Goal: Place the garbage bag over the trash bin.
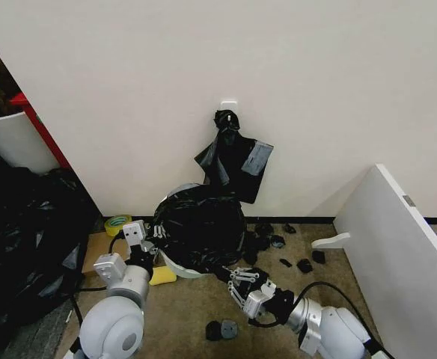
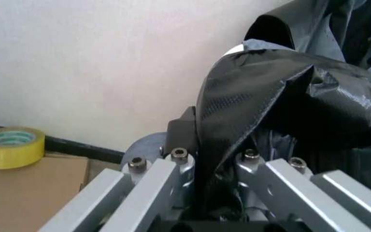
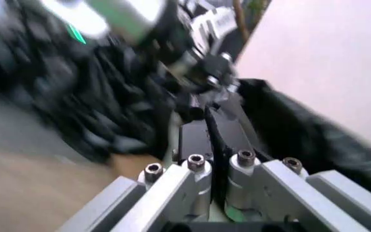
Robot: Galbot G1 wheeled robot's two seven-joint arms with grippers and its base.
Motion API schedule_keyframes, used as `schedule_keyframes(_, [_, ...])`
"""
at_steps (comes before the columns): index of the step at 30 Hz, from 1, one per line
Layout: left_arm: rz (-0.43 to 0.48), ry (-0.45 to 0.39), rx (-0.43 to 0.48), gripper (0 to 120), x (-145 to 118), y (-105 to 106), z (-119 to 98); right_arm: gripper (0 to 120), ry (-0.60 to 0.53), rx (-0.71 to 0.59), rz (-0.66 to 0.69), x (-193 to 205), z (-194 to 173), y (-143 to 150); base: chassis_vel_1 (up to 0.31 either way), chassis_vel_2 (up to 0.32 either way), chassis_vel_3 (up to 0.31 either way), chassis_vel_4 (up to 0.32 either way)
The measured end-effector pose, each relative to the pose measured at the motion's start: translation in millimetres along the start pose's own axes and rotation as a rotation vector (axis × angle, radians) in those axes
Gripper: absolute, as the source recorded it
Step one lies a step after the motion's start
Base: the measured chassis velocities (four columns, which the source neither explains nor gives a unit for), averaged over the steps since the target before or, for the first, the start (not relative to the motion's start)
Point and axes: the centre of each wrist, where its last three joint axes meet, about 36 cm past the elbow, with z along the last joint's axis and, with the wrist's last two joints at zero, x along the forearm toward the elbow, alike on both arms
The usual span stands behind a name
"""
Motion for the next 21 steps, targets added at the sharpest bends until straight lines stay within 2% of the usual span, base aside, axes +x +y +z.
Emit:
schedule_keyframes(4, [0.002,-0.004,0.002,4,0,0,-1,0,-0.065,-0.218,-0.090,8,6,-1,0.000,0.000,0.000,0.000])
schedule_keyframes(7, [0.006,-0.008,0.006,4,2,-2,-3,0,-0.052,-0.242,-0.119,11,13,-2,0.000,0.000,0.000,0.000])
schedule_keyframes(12, [0.023,-0.023,0.018,4,9,-6,-10,0,0.047,-0.127,-0.176,17,34,-1,0.000,0.000,0.000,0.000])
schedule_keyframes(18, [0.031,-0.040,0.031,4,11,-8,-13,0,0.090,-0.059,-0.212,18,47,7,0.000,0.000,0.000,0.000])
schedule_keyframes(21, [0.038,-0.043,0.048,4,12,-10,-12,0,0.138,0.065,-0.184,17,63,8,0.000,0.000,0.000,0.000])
